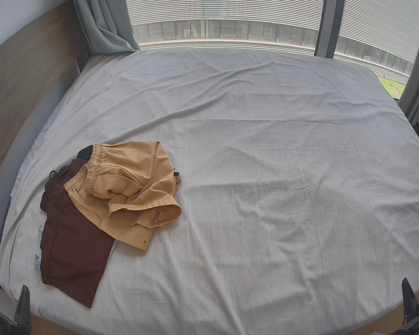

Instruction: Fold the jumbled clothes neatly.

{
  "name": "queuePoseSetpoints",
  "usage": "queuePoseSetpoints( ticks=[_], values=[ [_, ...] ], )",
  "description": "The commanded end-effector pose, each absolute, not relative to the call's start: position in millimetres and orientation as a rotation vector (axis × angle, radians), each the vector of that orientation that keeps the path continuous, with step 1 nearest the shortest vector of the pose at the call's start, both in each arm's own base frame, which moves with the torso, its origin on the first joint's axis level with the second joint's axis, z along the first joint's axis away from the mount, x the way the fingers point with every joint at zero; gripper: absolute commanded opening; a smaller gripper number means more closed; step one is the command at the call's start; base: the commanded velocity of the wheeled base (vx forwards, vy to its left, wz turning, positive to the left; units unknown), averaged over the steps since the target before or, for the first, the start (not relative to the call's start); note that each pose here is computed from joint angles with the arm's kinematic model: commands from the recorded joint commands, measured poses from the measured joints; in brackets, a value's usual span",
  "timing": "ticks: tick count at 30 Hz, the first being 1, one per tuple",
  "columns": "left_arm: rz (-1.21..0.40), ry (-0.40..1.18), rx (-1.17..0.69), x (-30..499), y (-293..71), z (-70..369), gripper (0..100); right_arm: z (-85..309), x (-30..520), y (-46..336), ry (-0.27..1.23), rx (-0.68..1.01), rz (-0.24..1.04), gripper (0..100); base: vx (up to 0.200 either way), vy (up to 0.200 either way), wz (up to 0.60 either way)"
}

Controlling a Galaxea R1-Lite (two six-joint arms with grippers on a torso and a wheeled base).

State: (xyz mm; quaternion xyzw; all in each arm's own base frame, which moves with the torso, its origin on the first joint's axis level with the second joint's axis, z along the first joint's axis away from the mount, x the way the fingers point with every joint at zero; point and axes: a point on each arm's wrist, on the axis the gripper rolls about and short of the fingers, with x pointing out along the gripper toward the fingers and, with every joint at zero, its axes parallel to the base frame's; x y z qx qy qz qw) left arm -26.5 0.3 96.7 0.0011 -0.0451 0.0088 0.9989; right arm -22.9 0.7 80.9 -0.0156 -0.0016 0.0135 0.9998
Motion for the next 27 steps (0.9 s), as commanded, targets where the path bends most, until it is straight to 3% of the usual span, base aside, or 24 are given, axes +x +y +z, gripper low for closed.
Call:
queuePoseSetpoints(
  ticks=[1, 13, 27],
  values=[
    [0.005, -0.135, 0.001, -32.2, 0.1, 118.3, 100, 75.9, -21.8, 0.7, 0.012, -0.03, 0.026, 100, 0.0, 0.0, 0.0],
    [-0.106, -0.04, -0.003, -22.6, 0.0, 118.9, 100, 75.9, -21.8, 0.7, 0.012, -0.029, 0.026, 100, 0.0, 0.0, 0.0],
    [-0.237, 0.124, -0.027, 11.7, -3.8, 151.5, 100, 76.1, -21.8, 0.7, 0.01, -0.029, 0.026, 100, 0.0, 0.0, 0.0]
  ],
)
